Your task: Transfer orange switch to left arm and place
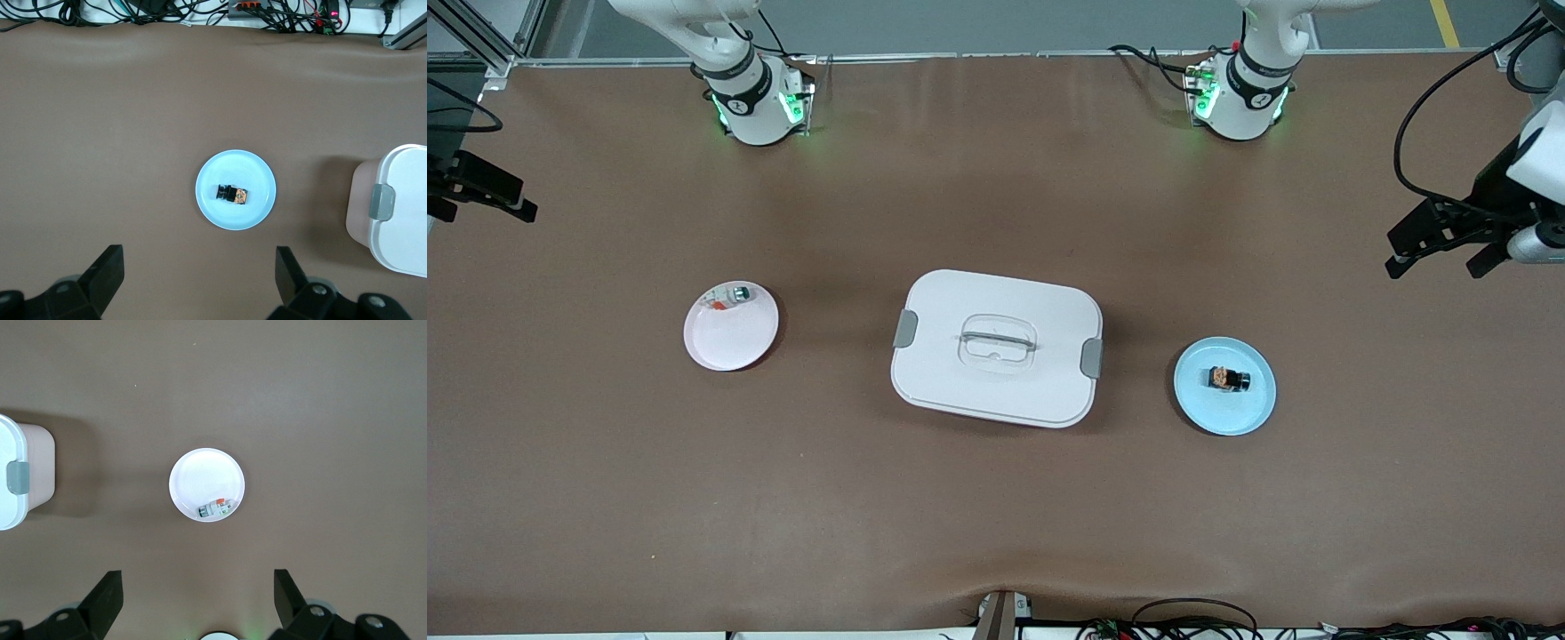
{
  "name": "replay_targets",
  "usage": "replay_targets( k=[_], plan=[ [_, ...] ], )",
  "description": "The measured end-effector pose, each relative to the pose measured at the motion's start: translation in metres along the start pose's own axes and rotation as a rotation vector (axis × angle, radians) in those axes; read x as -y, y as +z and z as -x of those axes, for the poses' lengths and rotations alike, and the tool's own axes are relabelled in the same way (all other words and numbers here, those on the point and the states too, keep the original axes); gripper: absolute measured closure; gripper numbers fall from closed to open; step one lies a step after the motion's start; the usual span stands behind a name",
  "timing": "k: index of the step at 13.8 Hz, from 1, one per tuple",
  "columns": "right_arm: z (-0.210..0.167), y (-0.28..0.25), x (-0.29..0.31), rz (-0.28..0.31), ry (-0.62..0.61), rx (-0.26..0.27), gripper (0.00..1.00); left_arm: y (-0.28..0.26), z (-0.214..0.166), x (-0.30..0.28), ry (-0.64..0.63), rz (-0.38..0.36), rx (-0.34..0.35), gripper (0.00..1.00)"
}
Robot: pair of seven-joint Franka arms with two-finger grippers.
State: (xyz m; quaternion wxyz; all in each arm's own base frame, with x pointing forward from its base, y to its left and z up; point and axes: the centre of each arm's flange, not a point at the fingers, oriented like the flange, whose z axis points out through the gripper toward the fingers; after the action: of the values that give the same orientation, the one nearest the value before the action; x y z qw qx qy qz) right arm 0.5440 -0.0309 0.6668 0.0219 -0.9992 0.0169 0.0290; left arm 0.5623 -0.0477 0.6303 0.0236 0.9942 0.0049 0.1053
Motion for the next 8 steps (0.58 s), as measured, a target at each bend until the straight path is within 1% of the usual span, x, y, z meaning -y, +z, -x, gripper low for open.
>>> replay_targets(
  k=[3, 8],
  plan=[
    [-0.001, -0.001, -0.001, 0.004, 0.002, -0.007, 0.0, 0.0, -0.002, 0.005, -0.009, 0.001, -0.001, 0.0],
    [-0.002, -0.006, -0.001, 0.01, 0.001, -0.041, 0.0, -0.003, 0.0, 0.009, -0.015, -0.002, 0.017, 0.0]
  ],
)
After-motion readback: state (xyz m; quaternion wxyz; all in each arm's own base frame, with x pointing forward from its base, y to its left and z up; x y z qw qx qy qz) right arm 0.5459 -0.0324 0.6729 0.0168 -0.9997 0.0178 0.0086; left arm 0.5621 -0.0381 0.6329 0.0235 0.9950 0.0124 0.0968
